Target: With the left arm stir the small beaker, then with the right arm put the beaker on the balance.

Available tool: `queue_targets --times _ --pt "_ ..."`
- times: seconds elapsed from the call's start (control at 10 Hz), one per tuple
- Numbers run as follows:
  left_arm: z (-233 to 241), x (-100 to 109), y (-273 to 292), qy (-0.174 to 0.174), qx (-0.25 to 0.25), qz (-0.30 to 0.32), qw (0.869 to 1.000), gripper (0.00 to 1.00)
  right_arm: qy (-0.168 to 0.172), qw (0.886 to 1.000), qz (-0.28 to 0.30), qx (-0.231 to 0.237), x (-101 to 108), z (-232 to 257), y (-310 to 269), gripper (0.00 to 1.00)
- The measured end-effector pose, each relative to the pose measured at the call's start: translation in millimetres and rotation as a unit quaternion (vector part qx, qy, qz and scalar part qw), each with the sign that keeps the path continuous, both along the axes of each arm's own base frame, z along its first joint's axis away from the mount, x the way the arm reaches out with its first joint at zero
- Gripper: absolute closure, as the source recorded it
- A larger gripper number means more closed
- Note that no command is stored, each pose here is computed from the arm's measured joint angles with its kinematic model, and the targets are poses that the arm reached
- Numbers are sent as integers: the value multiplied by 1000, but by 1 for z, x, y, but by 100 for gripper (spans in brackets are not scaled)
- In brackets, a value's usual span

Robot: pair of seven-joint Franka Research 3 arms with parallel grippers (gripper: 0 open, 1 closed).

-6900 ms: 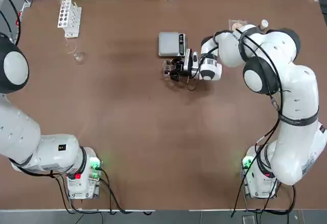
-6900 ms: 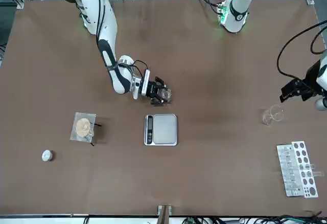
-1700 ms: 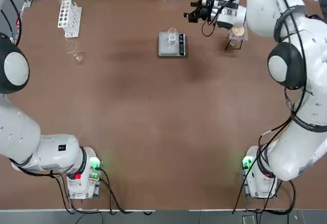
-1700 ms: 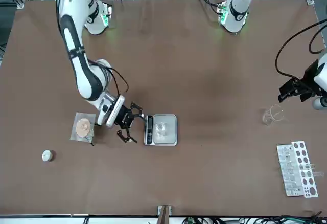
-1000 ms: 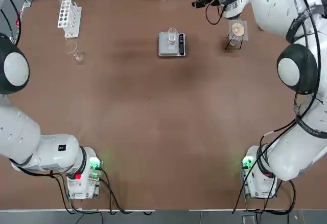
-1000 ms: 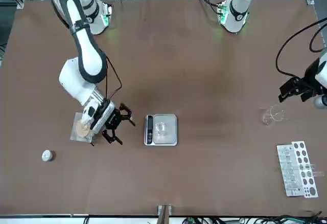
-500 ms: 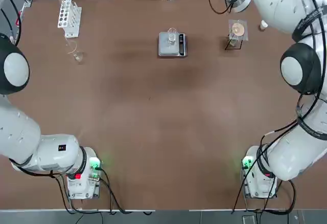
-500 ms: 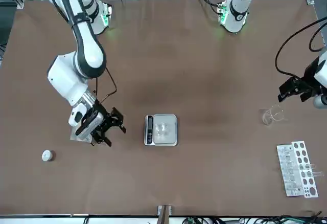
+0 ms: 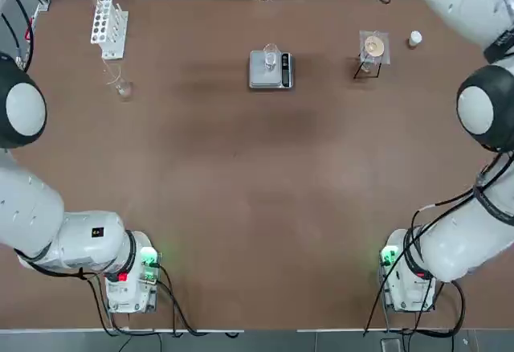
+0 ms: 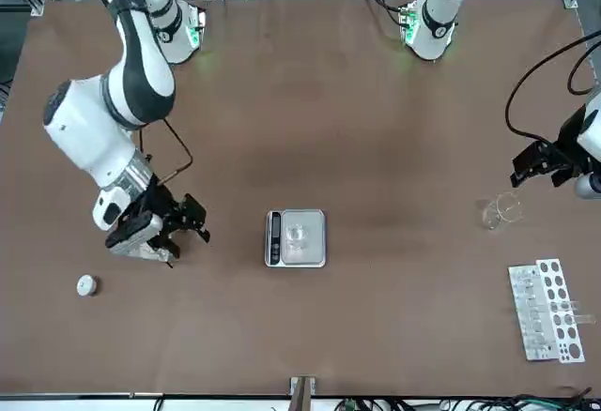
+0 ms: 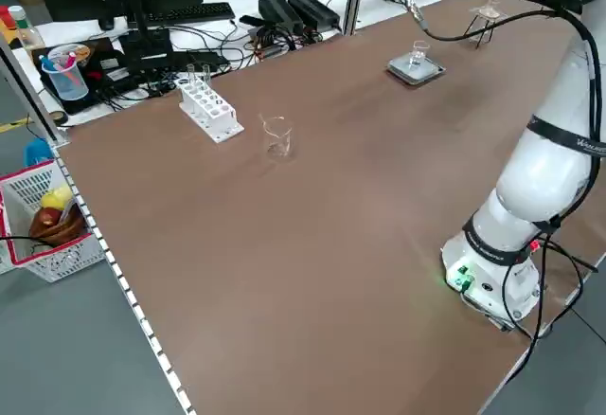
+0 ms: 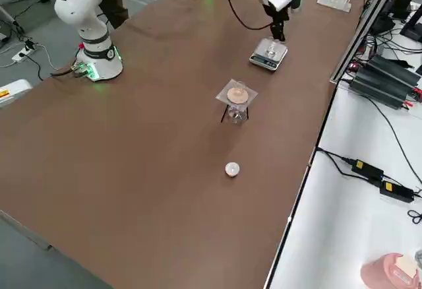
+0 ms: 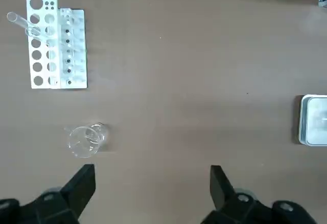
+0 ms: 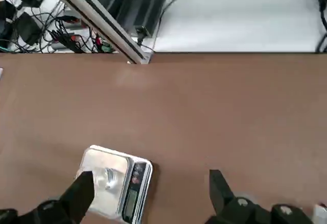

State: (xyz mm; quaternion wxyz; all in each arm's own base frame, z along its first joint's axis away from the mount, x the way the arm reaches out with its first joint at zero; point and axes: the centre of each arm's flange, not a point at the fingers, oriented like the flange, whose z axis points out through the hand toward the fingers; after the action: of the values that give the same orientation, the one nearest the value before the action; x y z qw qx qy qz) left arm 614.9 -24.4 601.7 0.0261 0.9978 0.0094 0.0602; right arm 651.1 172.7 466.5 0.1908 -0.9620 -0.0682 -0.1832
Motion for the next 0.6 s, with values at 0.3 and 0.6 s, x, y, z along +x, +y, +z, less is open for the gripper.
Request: queue_targets --times 0.3,0.6 --pt "0 0 0 0 0 0 1000 1 69 995 -26 -64 -8 46 -23 0" --pt "0 0 0 0 0 0 1000 1 113 988 -40 -102 -16 89 -40 0"
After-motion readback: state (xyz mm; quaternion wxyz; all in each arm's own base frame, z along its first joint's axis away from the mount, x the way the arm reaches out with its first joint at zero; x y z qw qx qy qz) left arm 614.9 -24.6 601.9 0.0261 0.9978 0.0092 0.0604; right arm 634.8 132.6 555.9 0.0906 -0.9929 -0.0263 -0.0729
